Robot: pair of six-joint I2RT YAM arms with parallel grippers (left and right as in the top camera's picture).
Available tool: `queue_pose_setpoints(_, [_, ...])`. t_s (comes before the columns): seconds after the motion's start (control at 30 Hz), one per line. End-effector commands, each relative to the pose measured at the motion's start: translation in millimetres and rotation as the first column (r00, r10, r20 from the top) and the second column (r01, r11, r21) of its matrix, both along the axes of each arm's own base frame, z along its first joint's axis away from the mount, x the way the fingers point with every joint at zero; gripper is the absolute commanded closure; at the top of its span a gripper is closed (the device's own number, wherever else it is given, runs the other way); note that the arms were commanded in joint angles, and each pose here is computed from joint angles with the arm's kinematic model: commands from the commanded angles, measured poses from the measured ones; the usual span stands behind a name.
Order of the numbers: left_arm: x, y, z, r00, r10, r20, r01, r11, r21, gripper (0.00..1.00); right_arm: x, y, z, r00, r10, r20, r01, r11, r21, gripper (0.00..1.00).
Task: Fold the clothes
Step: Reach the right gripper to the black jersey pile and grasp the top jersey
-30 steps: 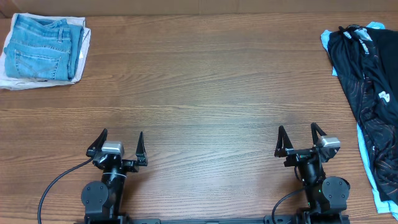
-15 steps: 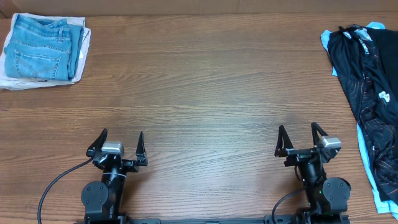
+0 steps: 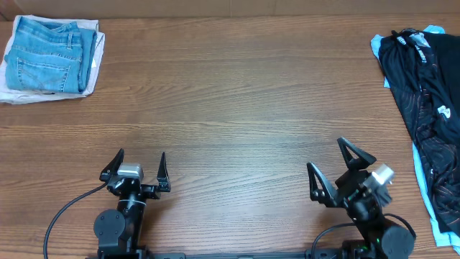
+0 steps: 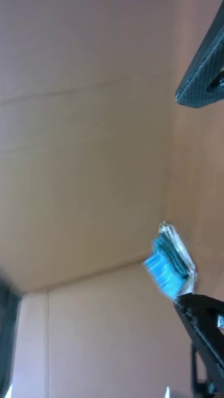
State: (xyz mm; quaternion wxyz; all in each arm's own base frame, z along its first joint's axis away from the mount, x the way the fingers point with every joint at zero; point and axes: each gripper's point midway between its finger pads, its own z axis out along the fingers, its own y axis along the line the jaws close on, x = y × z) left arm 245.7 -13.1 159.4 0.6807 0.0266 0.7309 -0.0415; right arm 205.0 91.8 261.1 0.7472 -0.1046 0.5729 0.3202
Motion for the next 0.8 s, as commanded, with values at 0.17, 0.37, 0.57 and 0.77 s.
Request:
queue_pose_setpoints(0.17, [0.1, 3.7, -0.5, 1.000, 0.017, 0.008, -0.017, 0.999, 0.027, 0.00, -14.4, -2.6, 59.6, 0.994, -0.028, 0.108, 0.031, 0.999, -0.020, 0.00])
queue_pose_setpoints(0.37, [0.1, 3.7, -0.5, 1.000, 0.017, 0.008, -0.017, 0.999, 0.028, 0.00, 22.2, -15.5, 102.7, 0.990, -0.139, 0.023, 0.140, 0.988, -0.064, 0.00])
queue_pose_setpoints(0.57, [0.1, 3.7, -0.5, 1.000, 0.017, 0.008, -0.017, 0.999, 0.028, 0.00, 106.8, -24.3, 123.5, 0.964, -0.210, -0.162, 0.179, 0.966, -0.189, 0.00])
queue_pose_setpoints(0.77, [0.1, 3.7, -0.5, 1.000, 0.017, 0.008, -0.017, 0.999, 0.028, 0.00, 219.0, -94.9, 107.5, 0.802, -0.324, -0.502, 0.226, 0.942, -0.248, 0.00])
